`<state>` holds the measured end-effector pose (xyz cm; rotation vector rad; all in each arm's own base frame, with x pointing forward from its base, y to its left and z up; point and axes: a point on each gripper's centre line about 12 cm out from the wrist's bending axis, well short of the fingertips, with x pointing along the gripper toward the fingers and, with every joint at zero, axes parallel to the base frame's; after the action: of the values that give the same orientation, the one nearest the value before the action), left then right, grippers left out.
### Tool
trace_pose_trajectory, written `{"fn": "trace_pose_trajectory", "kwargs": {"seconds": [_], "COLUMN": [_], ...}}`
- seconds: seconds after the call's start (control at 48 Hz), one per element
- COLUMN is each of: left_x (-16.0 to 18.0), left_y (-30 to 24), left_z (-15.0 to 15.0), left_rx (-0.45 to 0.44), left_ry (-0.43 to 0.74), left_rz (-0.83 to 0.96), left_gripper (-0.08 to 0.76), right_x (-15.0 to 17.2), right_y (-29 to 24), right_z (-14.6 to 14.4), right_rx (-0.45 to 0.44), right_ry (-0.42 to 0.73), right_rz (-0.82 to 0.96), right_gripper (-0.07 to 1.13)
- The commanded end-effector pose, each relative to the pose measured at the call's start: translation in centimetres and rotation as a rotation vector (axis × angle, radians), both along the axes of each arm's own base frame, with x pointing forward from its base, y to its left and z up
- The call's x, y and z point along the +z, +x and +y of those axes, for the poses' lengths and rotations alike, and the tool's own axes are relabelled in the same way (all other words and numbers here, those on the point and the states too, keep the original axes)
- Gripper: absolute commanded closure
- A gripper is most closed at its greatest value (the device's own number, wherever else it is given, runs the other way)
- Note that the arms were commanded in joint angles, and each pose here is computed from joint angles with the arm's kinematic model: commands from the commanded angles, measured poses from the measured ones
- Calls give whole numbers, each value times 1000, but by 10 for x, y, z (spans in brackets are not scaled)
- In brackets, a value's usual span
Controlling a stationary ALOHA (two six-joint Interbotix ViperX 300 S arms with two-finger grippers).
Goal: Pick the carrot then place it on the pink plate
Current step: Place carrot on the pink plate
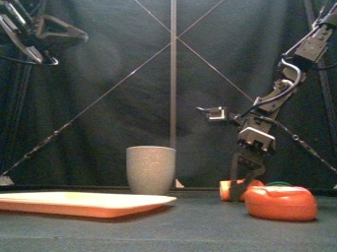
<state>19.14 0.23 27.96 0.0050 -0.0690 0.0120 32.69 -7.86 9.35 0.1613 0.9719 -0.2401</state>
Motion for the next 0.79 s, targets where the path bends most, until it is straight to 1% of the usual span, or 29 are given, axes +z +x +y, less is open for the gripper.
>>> {"fn": "trace_pose_trajectory", "kwargs": {"seconds": [0.021,0.125,0.188,0.271,0.354,0.542,0.667,0.792], "left_x": [7,7,7,7,7,7,6,7], "left_y": [1,1,1,1,1,1,1,1], "left_z": [0,0,0,0,0,0,0,0], "left_rx": [1,1,1,1,1,1,1,1], "left_ry": [2,2,2,2,2,2,2,2], "left_rz": [-21,-20,-20,-21,-18,-18,-17,-20], "left_gripper": [712,712,712,712,712,712,712,712], "right_x": [10,12,18,34,53,103,120,121], "right_y": [4,6,12,27,45,95,126,155], "right_z": [-1,-2,-1,1,10,46,77,103], "right_rx": [-4,-6,-3,12,46,154,219,268], "right_ry": [-2,2,2,-2,-6,-14,-2,8], "right_rz": [-17,-11,-22,-48,-72,-159,-217,-240], "right_gripper": [589,754,804,808,806,806,806,806]}}
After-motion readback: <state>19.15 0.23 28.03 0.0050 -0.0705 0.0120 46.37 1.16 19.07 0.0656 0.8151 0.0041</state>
